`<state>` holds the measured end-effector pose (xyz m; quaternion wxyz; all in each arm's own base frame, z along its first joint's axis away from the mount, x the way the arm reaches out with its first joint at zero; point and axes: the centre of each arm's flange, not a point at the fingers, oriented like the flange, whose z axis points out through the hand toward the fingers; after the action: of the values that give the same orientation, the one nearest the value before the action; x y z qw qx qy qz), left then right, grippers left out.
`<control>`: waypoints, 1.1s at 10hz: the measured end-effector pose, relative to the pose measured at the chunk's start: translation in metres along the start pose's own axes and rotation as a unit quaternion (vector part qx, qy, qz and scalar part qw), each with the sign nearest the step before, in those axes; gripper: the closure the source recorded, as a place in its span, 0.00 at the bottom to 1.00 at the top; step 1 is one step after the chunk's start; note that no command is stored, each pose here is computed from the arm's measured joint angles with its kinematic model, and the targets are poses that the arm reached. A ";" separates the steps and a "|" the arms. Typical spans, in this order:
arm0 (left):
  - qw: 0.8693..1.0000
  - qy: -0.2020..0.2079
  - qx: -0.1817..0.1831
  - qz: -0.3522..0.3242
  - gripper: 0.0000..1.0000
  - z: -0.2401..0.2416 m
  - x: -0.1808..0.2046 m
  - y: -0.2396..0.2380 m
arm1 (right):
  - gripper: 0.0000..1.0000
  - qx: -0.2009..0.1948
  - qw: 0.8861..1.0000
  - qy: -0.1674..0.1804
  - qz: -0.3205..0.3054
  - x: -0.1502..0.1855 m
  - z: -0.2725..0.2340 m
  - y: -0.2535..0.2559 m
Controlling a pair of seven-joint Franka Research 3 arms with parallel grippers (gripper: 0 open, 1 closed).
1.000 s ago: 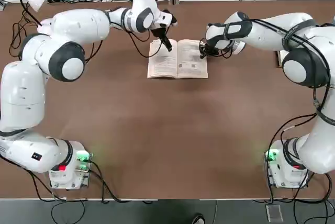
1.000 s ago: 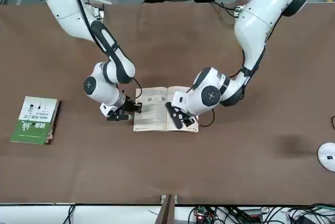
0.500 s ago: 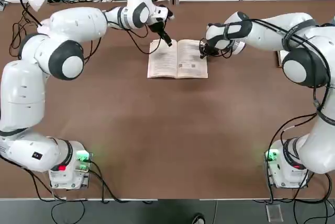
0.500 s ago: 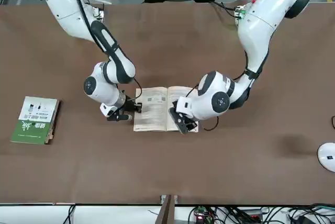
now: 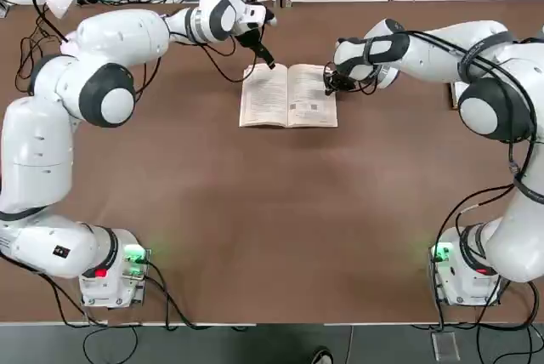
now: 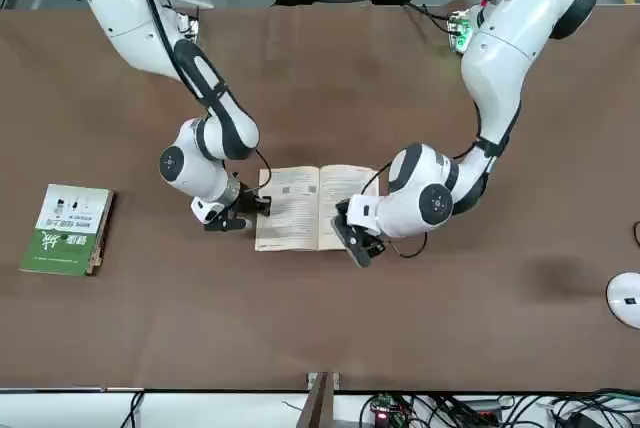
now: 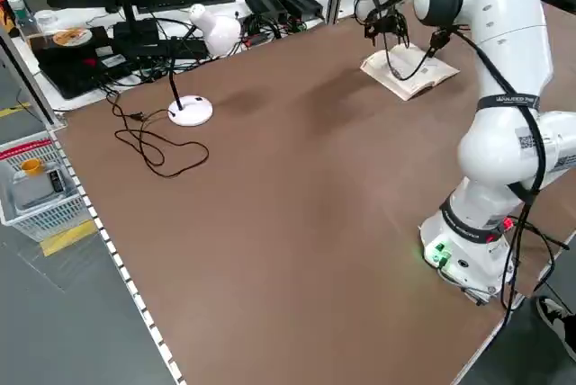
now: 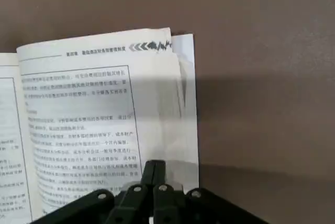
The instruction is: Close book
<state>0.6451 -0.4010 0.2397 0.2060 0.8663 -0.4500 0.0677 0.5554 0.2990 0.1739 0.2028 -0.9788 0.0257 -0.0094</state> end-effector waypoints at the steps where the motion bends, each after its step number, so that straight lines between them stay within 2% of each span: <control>1: 1.000 0.000 0.000 0.002 0.00 0.002 -0.001 -0.002 | 0.99 0.000 1.000 0.000 0.000 0.000 0.000 0.000; 11: 1.000 0.006 0.002 -0.002 0.00 0.025 -0.004 -0.013 | 0.99 0.000 1.000 0.000 0.000 0.000 0.000 0.000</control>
<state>0.6515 -0.4016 0.2114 0.2073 0.8673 -0.4466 0.0729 0.5553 0.2990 0.1739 0.2028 -0.9788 0.0254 -0.0096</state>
